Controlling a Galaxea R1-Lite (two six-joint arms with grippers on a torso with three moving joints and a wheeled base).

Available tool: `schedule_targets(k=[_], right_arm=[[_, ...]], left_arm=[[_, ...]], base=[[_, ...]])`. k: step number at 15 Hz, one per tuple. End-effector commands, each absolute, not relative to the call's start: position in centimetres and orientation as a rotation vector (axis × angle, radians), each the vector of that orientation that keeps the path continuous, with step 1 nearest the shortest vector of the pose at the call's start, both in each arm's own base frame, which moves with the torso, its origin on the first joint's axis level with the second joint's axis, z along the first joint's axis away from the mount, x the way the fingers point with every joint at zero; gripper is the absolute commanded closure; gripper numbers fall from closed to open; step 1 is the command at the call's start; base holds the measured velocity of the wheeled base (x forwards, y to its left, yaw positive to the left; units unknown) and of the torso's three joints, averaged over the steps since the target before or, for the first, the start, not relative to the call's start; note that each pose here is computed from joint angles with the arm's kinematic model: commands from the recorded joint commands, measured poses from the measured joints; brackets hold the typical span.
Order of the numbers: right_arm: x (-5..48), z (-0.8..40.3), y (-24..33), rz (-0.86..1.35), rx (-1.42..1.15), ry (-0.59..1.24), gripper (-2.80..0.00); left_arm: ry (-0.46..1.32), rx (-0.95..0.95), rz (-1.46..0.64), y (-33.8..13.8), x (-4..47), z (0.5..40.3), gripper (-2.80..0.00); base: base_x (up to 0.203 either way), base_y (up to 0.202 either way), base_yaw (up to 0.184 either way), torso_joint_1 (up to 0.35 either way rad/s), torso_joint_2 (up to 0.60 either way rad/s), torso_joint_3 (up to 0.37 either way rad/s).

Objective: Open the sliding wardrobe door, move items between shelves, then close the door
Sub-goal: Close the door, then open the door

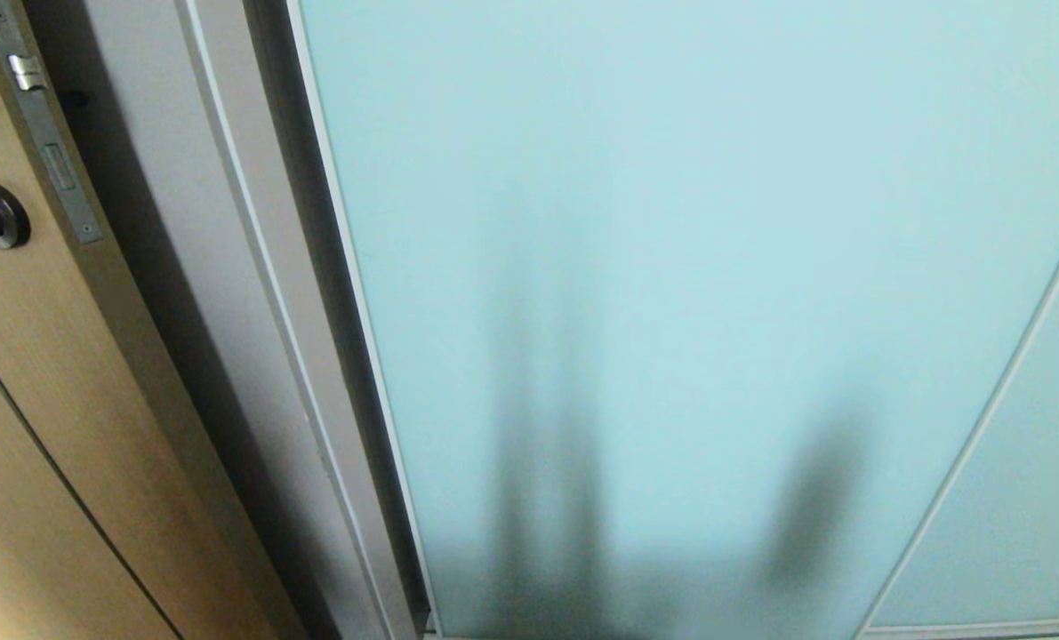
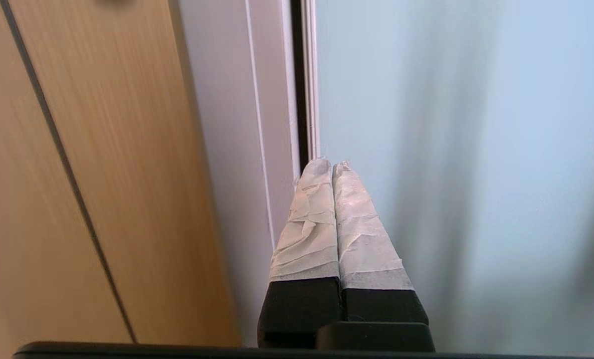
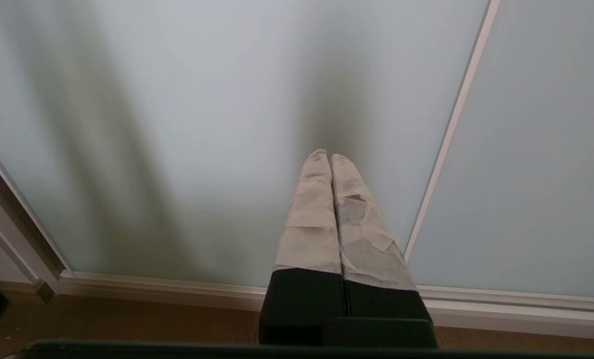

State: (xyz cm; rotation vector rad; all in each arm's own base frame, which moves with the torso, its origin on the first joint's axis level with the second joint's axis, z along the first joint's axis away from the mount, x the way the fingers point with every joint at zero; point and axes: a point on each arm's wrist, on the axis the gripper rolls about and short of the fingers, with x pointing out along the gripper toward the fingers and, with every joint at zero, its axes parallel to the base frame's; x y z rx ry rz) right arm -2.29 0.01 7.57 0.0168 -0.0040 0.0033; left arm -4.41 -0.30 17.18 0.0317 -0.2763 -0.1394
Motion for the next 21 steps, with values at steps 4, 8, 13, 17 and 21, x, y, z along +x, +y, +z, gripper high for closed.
schedule_targets(k=[4,8,13,17,21], right_arm=[[-2.3,7.6,0.0,0.005,0.017,-0.004,0.00],[-2.3,7.6,0.0,0.004,0.017,-0.004,0.00],[-2.3,7.6,0.0,0.003,0.017,-0.004,0.00],[-2.3,7.6,0.0,0.004,0.017,-0.004,0.00],[-2.3,7.6,0.0,0.003,0.017,-0.004,0.00]], left_arm=[[-0.298,0.008,-0.081,-0.2,2.3,24.9,0.00],[-0.421,-0.003,0.013,0.0,9.2,28.9,0.00],[-0.483,-0.009,0.038,0.0,16.2,28.6,0.00],[-0.457,-0.008,0.028,-0.1,19.0,27.9,0.00],[-0.413,-0.005,0.007,-0.3,20.9,27.5,0.00]], base=[[0.000,0.000,0.000,0.000,0.00,0.000],[0.000,0.000,0.000,0.000,0.00,0.000],[0.000,0.000,0.000,0.000,0.00,0.000],[0.000,0.000,0.000,0.000,0.00,0.000],[0.000,0.000,0.000,0.000,0.00,0.000]])
